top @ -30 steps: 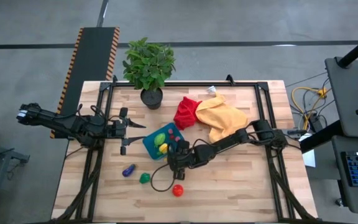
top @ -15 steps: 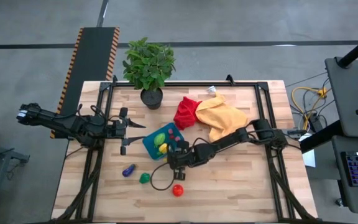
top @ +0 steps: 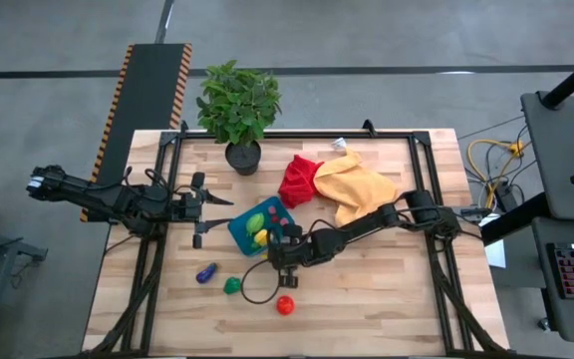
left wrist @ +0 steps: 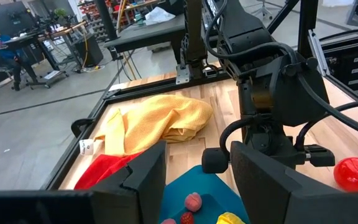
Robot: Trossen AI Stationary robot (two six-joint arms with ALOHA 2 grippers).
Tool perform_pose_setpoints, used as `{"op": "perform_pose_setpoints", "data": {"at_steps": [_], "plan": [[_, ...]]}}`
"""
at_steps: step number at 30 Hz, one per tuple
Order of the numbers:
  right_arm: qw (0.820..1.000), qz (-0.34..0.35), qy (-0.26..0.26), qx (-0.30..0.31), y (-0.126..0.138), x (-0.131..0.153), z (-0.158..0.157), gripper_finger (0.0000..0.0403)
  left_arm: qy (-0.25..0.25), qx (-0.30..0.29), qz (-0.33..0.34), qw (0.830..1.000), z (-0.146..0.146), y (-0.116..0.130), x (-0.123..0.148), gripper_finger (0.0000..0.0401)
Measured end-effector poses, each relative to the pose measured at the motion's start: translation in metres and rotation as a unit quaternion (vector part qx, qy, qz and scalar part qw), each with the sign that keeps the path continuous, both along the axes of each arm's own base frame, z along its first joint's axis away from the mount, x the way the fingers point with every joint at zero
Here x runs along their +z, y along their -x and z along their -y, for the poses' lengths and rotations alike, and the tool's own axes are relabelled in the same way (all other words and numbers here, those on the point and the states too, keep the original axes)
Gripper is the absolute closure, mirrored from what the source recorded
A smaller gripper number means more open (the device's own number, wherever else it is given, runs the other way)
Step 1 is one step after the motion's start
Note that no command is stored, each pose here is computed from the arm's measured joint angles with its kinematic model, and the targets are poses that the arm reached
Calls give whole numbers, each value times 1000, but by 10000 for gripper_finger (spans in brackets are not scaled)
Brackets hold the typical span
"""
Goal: Pick and placing Produce into tupperware
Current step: Put the yellow corn into the blue bin
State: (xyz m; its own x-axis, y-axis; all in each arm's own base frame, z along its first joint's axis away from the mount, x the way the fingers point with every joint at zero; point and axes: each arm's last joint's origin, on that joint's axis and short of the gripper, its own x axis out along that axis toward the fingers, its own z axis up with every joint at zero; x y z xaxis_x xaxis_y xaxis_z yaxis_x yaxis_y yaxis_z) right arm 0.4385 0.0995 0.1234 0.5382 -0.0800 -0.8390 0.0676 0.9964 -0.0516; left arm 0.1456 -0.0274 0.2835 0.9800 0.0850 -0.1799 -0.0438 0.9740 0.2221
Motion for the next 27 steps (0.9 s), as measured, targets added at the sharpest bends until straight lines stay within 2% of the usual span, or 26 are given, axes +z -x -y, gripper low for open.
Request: {"op": "perform_pose_setpoints", "data": {"at_steps": [17,27], "plan": [[1000,-4,-3,18,7,8,-15,394,0,0,0,1000,0,0,0,237],[999,35,-12,40,18,46,-32,394,0,0,0,1000,0,0,0,237]]}}
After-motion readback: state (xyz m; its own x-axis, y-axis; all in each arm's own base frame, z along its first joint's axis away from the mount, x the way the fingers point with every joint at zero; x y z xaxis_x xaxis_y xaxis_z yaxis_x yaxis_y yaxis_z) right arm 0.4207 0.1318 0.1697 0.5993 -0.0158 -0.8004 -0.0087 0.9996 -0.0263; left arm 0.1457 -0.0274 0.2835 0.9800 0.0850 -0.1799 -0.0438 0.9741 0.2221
